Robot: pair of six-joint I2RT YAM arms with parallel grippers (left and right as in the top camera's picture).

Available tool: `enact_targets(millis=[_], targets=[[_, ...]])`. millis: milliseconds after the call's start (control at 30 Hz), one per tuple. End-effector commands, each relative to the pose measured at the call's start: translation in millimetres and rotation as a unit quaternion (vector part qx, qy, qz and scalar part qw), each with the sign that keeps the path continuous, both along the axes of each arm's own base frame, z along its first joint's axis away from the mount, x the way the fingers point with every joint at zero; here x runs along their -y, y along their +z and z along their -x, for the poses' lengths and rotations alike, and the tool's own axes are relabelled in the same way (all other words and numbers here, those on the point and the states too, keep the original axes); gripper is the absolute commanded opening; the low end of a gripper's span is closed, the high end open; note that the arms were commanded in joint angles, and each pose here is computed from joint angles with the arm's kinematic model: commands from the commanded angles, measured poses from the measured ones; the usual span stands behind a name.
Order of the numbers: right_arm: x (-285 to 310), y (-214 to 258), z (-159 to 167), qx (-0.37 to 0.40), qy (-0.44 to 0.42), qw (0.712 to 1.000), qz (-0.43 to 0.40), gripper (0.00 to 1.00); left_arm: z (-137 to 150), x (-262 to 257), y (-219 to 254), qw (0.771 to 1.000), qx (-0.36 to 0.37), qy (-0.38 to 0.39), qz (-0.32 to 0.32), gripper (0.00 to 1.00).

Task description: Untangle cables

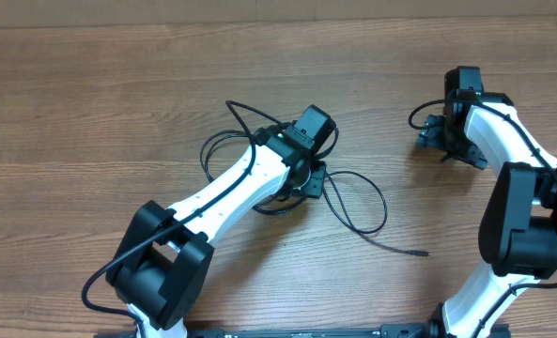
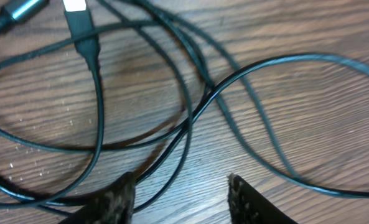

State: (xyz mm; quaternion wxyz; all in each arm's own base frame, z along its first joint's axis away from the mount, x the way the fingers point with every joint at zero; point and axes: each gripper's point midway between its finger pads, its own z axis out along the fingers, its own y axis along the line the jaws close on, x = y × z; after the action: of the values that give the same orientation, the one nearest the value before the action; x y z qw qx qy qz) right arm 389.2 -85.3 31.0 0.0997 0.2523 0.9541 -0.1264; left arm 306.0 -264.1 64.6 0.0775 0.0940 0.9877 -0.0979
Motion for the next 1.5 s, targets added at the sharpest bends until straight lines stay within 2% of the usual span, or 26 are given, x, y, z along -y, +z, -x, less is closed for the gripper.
enact_targets(millis=[0,267,633,1467], targets=[[-1.4,6.9,-0.7,0.009,0.003,1.0,0.001,1.0,0.9,-4.3,-8.0,1.0,-0.013,0.004,-0.015,0.47],[-1.4,6.9,-0.7,0.009,0.003,1.0,0.001,1.0,5.3,-6.7,-10.0,1.0,-0.022,0.003,-0.021,0.38],[-1.4,6.9,-0.7,0.009,0.003,1.0,0.001,1.0,17.0,-7.1,-24.6,0.999,-0.029,-0.006,-0.028,0.38],[-1.4,6.9,-0.7,0.009,0.003,1.0,0.001,1.0,19.6,-10.1,-55.3,1.0,-0.014,-0.005,-0.017,0.4]])
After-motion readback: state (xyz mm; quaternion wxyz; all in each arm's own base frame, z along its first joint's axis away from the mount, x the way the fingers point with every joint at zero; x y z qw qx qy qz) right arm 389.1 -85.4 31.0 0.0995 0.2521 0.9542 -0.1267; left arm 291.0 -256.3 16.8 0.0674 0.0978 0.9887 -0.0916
